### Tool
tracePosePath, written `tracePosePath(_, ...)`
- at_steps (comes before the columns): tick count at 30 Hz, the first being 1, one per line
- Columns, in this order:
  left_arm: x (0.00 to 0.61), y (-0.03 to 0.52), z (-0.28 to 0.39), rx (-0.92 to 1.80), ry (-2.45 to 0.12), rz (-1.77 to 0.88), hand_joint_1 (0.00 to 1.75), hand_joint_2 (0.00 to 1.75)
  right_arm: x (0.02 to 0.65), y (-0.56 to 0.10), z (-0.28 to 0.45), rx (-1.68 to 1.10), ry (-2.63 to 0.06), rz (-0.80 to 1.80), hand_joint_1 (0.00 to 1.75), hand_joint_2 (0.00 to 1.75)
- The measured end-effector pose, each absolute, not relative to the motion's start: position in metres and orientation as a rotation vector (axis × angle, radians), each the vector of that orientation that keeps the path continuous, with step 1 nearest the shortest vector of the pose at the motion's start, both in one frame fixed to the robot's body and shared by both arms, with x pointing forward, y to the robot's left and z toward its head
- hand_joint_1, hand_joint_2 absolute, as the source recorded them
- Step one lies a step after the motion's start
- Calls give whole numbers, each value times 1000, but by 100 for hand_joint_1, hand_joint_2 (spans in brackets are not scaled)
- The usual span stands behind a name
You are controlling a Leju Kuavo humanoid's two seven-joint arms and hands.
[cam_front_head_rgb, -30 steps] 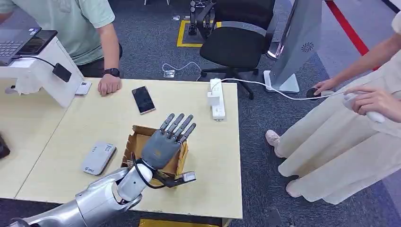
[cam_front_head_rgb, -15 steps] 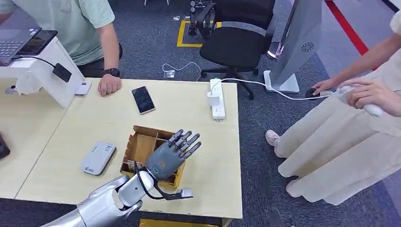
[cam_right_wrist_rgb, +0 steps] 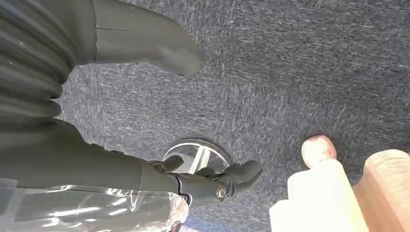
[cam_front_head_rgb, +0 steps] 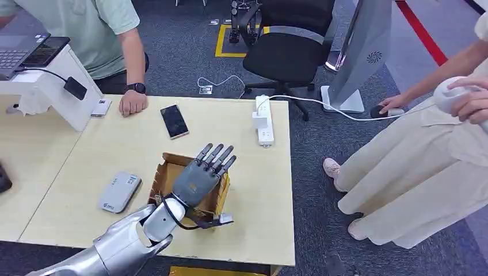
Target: Pass the card to the sensor for recognition and then transmit it.
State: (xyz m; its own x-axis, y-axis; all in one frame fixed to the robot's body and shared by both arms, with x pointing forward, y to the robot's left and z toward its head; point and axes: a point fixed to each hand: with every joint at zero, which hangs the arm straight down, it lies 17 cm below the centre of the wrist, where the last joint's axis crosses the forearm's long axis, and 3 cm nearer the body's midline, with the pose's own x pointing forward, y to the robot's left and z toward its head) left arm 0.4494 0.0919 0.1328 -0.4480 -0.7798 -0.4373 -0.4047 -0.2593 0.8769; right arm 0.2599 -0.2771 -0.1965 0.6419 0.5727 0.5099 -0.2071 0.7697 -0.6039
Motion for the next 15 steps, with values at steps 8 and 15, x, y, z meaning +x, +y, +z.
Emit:
tracePosePath(8,472,125,219,1681,-1692,-1477,0,175,259,-282,-196,-535,-745,440,0,175)
tracePosePath(15,458,108,225,1632,-1796,-1596,0,175,256,-286,-197,-540,-741,426,0,175)
